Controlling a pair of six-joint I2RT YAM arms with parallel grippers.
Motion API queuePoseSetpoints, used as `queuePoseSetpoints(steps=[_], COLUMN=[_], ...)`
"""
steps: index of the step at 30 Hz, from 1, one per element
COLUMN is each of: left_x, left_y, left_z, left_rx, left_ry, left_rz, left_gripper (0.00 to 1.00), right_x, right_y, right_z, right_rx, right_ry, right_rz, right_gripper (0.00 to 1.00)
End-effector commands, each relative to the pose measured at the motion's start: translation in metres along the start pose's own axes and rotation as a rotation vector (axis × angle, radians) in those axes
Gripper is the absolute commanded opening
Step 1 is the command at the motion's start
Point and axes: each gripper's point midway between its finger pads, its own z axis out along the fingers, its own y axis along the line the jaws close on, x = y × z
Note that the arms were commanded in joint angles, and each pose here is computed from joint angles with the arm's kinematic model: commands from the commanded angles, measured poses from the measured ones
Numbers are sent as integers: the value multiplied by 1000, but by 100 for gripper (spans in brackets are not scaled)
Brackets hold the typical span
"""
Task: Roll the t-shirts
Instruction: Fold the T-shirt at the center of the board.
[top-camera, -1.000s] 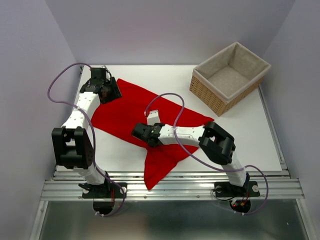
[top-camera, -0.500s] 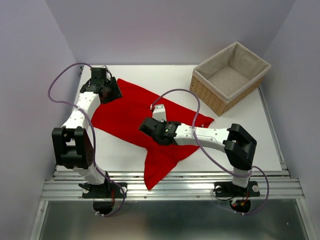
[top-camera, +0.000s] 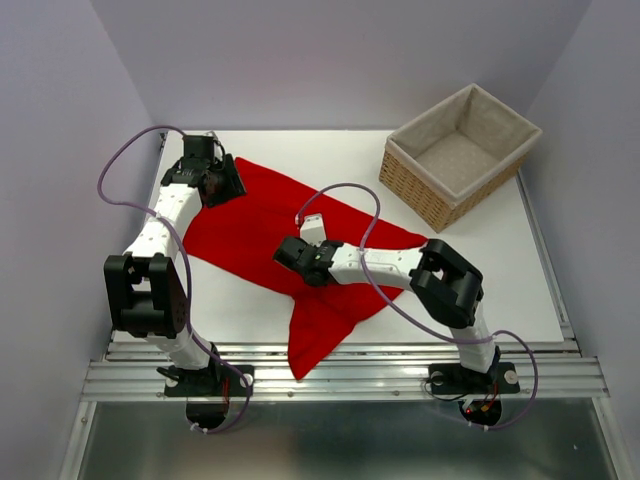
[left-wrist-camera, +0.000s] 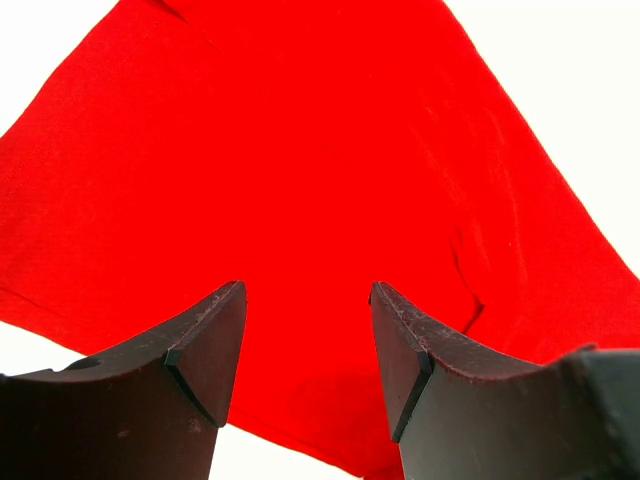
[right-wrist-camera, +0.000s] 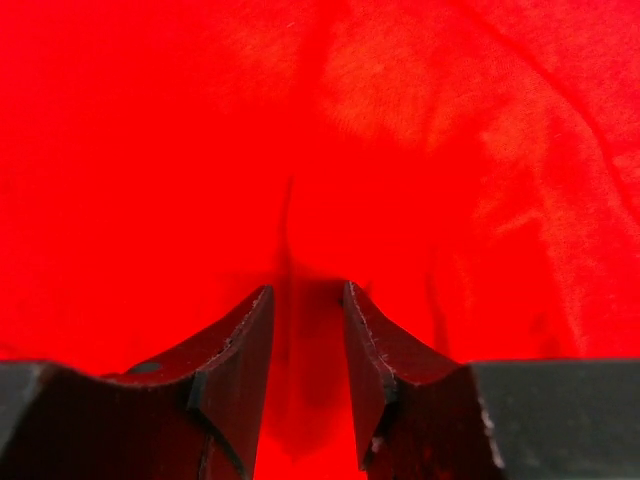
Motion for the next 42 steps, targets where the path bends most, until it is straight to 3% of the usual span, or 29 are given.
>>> queuePoseSetpoints(steps=[1,6,9,11,14,18,23,27,28,30,33,34,36,37,42], left_x=[-3,-4,-4,-3,-4,-5,-6,-1,1,3,3,4,3,5,8], left_y=[-5,-6,-6,-6,-8,-10,-11,-10,-10,-10,-11,-11,-11,-11,-12], left_z=[-8,-8,-7,-6,-6,-6,-5,-1,1,1,1,0,0,1,2], left_rx=[20,24,23,25,30,34,32,29,30,30,31,32,31,31,35], left_ry=[-23,-25,-20,-17,-17,-17,-14,0,6,13,12,13,11,15,19], left_rz=[13,15,18,18,19,21,25,32,32,36,38,39,38,38,36], left_gripper=[63,64,64,63,64,63,63,63,63,64,64,63,64,64,64], right_x=[-11,-5,-8,-15,-21,-47,-49,-46,-42,-44,-46,-41,-43,-47,-43], right_y=[-4,-9,-10,-10,-10,-5,10,3,2,-9,-34,-41,-53,-60,-90], right_z=[5,13,8,2,-7,-33,-53,-46,-43,-34,-20,-17,-13,-14,-12], right_rx=[26,48,40,28,0,-130,-315,-338,-346,-332,-284,-274,-255,-249,-152], right_ry=[-16,1,-2,-15,-28,-92,-86,-75,-56,-40,-24,-7,-5,-14,5], right_rz=[35,32,39,51,67,130,125,142,147,184,256,270,295,306,317], right_gripper=[39,29,8,1,1,1,1,1,2,16,22,39,43,52,50])
